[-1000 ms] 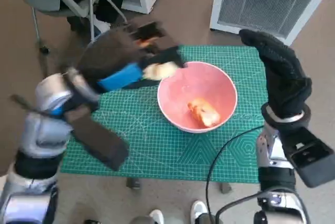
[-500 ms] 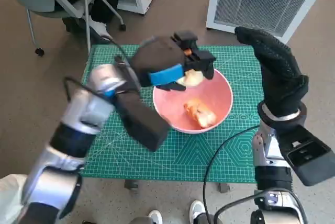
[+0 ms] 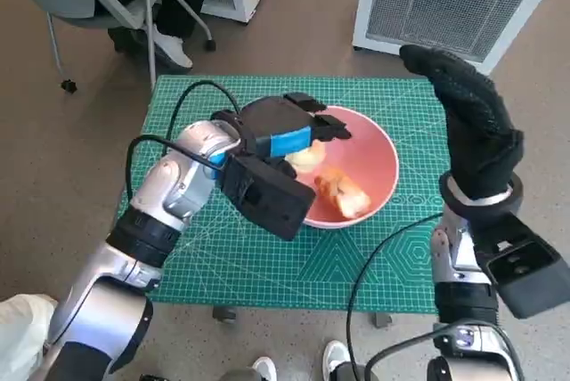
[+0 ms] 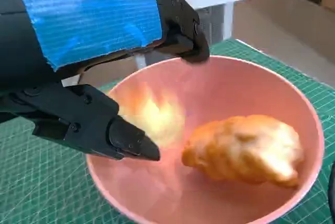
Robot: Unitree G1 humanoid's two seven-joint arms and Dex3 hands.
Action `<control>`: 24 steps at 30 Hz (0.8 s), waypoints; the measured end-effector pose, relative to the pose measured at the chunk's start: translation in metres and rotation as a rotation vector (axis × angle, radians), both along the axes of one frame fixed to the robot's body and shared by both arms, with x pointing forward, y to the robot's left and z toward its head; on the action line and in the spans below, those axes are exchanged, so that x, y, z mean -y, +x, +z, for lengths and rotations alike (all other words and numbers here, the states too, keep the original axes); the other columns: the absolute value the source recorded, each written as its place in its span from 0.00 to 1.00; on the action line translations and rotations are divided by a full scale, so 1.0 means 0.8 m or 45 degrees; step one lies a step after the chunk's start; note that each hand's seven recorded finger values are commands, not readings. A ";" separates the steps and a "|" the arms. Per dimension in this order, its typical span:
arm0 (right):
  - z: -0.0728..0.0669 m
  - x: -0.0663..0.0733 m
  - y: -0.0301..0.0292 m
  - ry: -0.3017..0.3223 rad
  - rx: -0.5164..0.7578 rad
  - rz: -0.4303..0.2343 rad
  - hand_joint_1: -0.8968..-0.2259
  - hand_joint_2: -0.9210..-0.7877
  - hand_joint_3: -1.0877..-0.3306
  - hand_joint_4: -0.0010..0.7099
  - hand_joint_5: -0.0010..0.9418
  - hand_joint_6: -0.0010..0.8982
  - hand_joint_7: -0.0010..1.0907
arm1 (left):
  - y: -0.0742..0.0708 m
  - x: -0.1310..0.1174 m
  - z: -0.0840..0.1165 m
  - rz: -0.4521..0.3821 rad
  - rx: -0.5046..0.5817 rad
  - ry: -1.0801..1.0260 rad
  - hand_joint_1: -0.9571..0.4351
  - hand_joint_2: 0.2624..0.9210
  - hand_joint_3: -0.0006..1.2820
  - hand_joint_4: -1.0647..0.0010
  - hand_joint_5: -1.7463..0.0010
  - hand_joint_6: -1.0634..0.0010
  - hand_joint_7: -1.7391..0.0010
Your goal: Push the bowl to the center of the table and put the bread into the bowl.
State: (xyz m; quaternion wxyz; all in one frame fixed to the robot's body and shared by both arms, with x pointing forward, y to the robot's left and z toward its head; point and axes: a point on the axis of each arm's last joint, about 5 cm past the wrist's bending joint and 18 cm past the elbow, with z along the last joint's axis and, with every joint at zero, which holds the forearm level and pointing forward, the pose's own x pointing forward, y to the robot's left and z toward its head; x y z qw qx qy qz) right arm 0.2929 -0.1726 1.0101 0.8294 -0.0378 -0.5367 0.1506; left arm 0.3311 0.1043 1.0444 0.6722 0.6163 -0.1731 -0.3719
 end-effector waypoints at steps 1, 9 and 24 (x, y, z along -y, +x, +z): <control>0.000 0.000 0.0000 0.002 0.000 -0.001 0.49 0.00 0.38 0.00 0.50 0.00 0.65 | -0.001 -0.003 0.001 -0.005 -0.001 -0.036 0.37 0.88 0.00 1.00 1.00 0.81 1.00; 0.003 -0.001 -0.0006 0.019 0.003 -0.009 0.48 0.00 0.37 0.00 0.50 0.00 0.65 | -0.009 -0.028 0.013 -0.076 -0.004 -0.483 0.38 0.92 0.01 1.00 1.00 0.83 1.00; 0.021 -0.008 0.0032 0.047 0.037 0.002 0.50 0.00 0.41 0.01 0.50 0.00 0.63 | -0.038 -0.060 0.002 -0.149 0.219 -1.474 0.28 1.00 0.22 0.86 0.98 0.73 0.96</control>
